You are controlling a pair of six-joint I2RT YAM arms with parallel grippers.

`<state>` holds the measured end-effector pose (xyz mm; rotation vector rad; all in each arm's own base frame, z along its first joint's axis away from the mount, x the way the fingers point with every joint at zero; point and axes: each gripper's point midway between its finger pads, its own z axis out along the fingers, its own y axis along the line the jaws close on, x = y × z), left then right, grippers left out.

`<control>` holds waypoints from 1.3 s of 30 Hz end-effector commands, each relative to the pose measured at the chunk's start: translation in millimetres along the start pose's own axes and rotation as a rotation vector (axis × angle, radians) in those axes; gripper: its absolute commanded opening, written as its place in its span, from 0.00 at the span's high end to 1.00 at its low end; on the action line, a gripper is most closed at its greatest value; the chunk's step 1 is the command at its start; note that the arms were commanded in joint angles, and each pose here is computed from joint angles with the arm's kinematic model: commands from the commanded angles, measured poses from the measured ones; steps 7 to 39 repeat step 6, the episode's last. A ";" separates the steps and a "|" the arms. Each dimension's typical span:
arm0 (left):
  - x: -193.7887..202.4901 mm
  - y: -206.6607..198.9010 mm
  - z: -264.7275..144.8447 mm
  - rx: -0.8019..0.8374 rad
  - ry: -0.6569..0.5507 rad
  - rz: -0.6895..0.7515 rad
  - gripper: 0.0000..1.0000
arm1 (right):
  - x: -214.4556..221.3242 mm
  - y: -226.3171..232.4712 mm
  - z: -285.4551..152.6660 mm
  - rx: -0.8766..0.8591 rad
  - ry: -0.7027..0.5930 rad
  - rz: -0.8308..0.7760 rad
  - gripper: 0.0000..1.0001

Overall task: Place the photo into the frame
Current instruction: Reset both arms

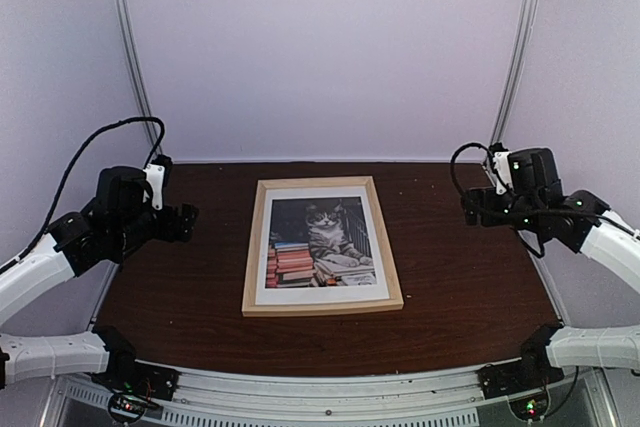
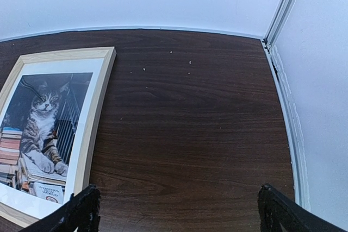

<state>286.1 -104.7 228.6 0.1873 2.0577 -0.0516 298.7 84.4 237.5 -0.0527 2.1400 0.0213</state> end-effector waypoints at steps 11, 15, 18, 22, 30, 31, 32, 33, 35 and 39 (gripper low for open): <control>-14.1 -2.8 -0.9 0.020 -0.049 -0.019 0.02 | 2.1 -3.3 -2.3 0.000 -0.019 0.020 0.00; -14.1 -2.8 -0.9 0.020 -0.049 -0.019 0.02 | 2.1 -3.3 -2.3 0.000 -0.019 0.020 0.00; -14.1 -2.8 -0.9 0.020 -0.049 -0.019 0.02 | 2.1 -3.3 -2.3 0.000 -0.019 0.020 0.00; -14.1 -2.8 -0.9 0.020 -0.049 -0.019 0.02 | 2.1 -3.3 -2.3 0.000 -0.019 0.020 0.00; -14.1 -2.8 -0.9 0.020 -0.049 -0.019 0.02 | 2.1 -3.3 -2.3 0.000 -0.019 0.020 0.00; -14.1 -2.8 -0.9 0.020 -0.049 -0.019 0.02 | 2.1 -3.3 -2.3 0.000 -0.019 0.020 0.00; -14.1 -2.8 -0.9 0.020 -0.049 -0.019 0.02 | 2.1 -3.3 -2.3 0.000 -0.019 0.020 0.00; -14.1 -2.8 -0.9 0.020 -0.049 -0.019 0.02 | 2.1 -3.3 -2.3 0.000 -0.019 0.020 0.00; -14.1 -2.8 -0.9 0.020 -0.049 -0.019 0.02 | 2.1 -3.3 -2.3 0.000 -0.019 0.020 0.00; -14.1 -2.8 -0.9 0.020 -0.049 -0.019 0.02 | 2.1 -3.3 -2.3 0.000 -0.019 0.020 0.00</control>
